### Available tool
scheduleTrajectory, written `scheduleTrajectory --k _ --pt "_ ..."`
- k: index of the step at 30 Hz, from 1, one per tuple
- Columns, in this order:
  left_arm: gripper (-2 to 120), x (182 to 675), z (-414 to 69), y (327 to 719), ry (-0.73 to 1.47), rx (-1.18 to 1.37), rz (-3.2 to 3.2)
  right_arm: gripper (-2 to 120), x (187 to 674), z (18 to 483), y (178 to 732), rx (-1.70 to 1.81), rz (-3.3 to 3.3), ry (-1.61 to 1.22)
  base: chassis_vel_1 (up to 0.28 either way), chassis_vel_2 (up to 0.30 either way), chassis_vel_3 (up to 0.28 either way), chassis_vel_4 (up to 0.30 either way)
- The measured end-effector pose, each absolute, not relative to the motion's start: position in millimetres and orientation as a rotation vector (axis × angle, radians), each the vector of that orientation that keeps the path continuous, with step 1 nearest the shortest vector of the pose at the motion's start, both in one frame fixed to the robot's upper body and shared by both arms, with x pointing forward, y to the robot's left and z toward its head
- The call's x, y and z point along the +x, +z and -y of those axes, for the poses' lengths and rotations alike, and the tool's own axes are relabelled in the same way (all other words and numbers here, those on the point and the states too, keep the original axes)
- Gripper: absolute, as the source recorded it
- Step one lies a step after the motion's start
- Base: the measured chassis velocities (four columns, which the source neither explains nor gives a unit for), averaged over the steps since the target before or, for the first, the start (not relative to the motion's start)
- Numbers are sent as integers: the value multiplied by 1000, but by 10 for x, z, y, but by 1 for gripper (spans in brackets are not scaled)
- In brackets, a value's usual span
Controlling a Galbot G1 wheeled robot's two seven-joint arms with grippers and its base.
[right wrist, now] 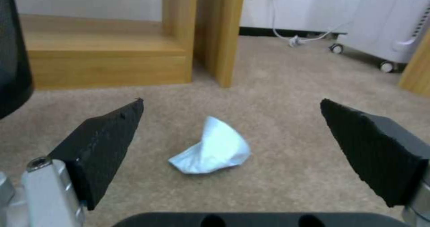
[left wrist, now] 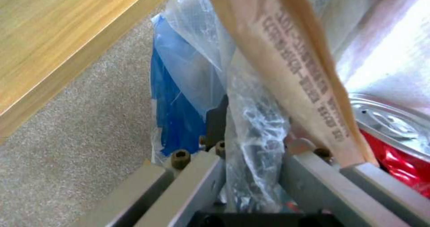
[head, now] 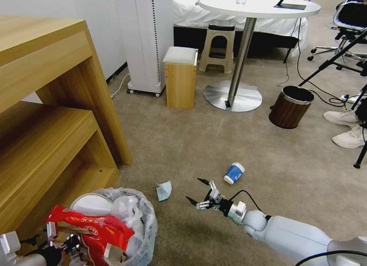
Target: Pick up the trash bin and place the garbage on the floor into it.
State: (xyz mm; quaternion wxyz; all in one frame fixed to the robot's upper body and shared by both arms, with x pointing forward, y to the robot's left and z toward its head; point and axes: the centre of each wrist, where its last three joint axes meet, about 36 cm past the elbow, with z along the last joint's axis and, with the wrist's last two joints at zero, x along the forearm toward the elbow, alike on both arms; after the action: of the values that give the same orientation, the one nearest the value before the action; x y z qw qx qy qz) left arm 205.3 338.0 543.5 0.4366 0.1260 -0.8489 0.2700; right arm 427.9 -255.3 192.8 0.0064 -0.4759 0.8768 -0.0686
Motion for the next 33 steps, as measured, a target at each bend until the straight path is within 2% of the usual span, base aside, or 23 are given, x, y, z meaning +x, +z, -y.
scheduleTrajectory --k 15,33 --pt "0 2012 -3404 5429 674 336 2100 100 4246 2259 1781 -1545 -2778 -189 0 0 0 0" --pt "0 1959 -3428 5418 671 360 2080 100 4359 2184 1538 -1555 -2848 -279 0 0 0 0"
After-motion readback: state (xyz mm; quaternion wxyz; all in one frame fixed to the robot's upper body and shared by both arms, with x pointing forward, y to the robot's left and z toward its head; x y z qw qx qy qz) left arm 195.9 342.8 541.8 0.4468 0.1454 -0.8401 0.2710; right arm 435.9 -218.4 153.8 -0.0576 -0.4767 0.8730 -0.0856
